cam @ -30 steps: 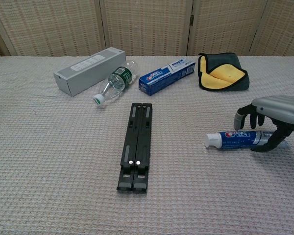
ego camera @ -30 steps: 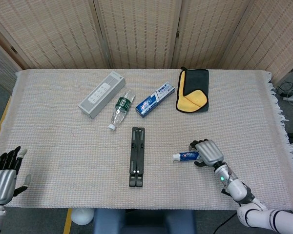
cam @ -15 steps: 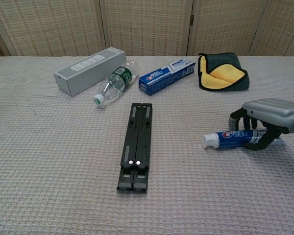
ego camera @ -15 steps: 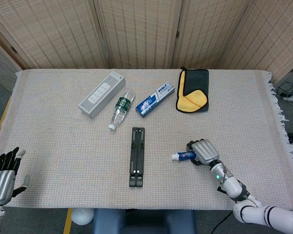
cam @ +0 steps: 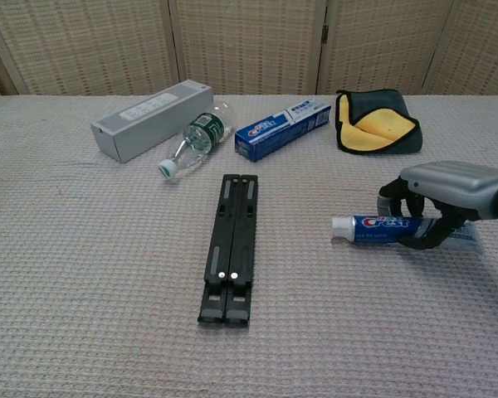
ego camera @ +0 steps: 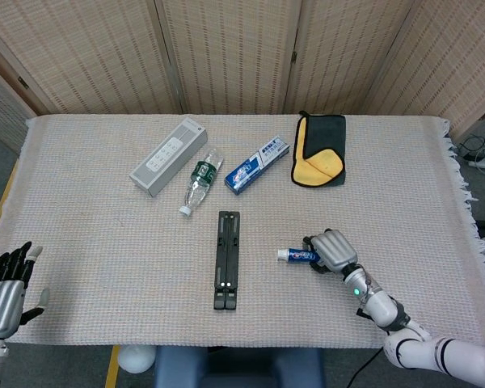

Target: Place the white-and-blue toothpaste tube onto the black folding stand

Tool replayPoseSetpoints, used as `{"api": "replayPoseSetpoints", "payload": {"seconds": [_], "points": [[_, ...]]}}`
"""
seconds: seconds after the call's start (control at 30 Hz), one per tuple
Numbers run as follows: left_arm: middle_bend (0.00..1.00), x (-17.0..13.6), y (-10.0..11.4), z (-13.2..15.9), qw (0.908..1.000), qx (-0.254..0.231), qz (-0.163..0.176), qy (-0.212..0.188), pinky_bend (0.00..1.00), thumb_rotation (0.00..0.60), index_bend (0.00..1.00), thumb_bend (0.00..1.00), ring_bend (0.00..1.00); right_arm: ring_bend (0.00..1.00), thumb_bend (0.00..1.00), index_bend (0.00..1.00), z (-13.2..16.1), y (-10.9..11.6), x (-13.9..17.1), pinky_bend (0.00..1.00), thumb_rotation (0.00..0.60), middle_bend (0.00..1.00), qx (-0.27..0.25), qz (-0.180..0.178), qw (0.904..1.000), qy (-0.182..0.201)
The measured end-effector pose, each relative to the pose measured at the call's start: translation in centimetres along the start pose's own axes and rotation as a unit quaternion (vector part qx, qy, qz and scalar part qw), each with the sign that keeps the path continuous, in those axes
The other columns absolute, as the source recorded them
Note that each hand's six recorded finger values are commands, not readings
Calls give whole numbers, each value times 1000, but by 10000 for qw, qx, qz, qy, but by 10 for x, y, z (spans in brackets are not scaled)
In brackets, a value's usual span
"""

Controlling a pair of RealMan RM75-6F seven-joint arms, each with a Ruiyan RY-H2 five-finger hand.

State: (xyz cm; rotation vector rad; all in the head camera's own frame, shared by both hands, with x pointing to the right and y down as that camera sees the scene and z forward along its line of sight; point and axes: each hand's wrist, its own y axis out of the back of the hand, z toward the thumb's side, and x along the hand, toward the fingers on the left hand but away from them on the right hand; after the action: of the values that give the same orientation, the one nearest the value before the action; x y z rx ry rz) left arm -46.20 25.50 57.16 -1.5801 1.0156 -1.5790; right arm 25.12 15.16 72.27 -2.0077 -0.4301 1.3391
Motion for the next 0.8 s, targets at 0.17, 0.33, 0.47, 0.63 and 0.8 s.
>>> {"api": "replayPoseSetpoints", "payload": {"seconds": [0.17, 0.33, 0.47, 0.63, 0.8], "points": [[6, 12, 11, 14, 9992, -286, 157, -243, 0, 600, 25, 488, 0, 721, 740, 787, 19, 26, -4, 632, 600, 663, -123, -15, 9993, 356], [11, 27, 20, 33, 9958, -696, 284, -521, 0, 600, 11, 470, 0, 750, 747, 807, 57, 68, -13, 639, 600, 678, -293, -10, 9950, 957], [11, 38, 26, 55, 9902, -1113, 332, -775, 0, 600, 0, 406, 0, 755, 752, 817, 89, 96, -22, 641, 600, 688, -283, 46, 9897, 1405], [11, 51, 30, 85, 9802, -1644, 348, -1045, 0, 600, 0, 364, 0, 766, 770, 830, 127, 125, -32, 648, 600, 698, -239, 88, 9830, 1821], [4, 60, 29, 109, 9712, -2049, 264, -1189, 0, 600, 0, 358, 0, 773, 777, 836, 156, 140, -41, 655, 600, 704, -221, 116, 9787, 2037]]}}
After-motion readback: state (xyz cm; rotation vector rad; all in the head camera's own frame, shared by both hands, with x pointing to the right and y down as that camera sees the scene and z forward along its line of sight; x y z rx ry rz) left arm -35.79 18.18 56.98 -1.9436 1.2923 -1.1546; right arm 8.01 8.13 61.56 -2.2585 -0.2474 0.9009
